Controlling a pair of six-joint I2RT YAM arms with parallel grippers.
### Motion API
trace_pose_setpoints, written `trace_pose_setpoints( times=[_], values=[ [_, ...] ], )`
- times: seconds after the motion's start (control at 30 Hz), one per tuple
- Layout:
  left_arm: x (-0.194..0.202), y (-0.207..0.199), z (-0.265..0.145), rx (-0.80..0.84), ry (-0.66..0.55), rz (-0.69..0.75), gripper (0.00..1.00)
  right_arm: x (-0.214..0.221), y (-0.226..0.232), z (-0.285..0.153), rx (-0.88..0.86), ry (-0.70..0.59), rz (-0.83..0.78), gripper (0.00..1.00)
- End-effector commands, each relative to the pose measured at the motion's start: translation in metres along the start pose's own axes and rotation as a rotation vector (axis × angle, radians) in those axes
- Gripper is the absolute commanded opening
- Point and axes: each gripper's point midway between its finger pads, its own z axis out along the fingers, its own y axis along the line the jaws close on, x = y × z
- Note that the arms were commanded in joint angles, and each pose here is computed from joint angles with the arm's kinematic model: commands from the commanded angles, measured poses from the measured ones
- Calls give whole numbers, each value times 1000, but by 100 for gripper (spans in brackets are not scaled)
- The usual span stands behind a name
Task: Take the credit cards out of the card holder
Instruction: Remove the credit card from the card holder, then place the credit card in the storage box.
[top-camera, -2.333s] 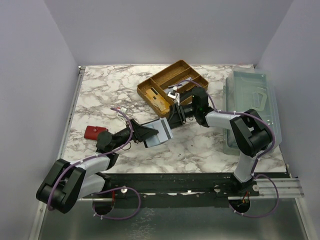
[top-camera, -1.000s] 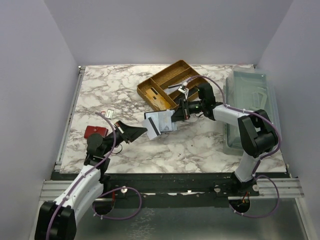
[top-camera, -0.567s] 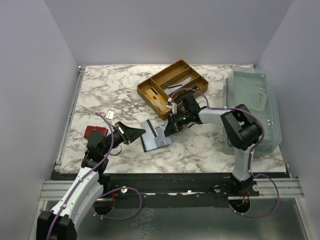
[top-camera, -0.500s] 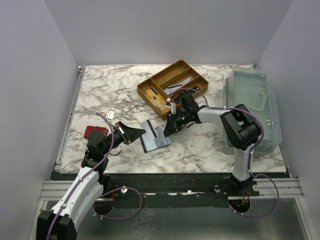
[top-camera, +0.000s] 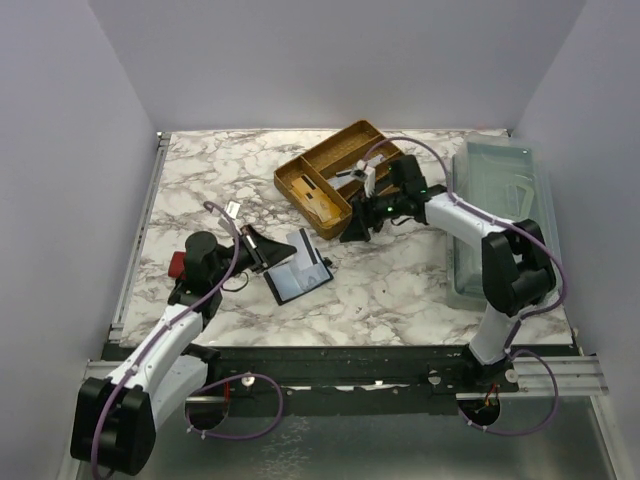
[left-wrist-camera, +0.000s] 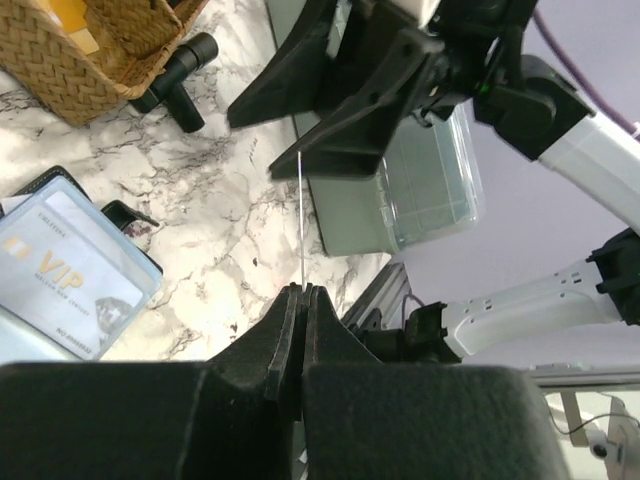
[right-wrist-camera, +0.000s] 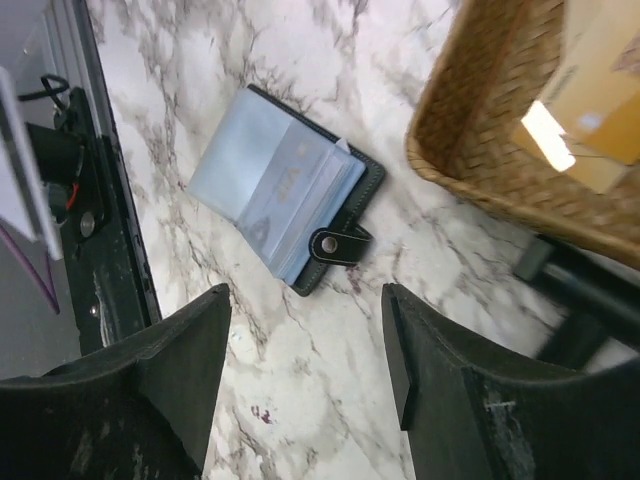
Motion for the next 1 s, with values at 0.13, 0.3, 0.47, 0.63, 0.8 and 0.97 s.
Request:
trace_pose_setpoints(
  times=[0.13,0.3,0.47,0.63,0.8,0.97],
  values=[
    [4,-23,22,120,192,144,0,-38,54,-84,-325,-242,-42,78],
    [19,-41,46,197,296,247,0,-31,74,-88,-448,-268,30,84],
    [27,-41,69,198,329,266,0,-28,76,-80,-451,-256,84,83],
    [24,-46,79,223,315,257,0,-27,78,-73,-450,-249,102,79],
    [24,-55,81,269,307,237,0,-25,77,-65,-454,-228,135,74],
    [27,-59,81,298,304,223,0,-22,79,-58,-463,-210,146,72]
  ],
)
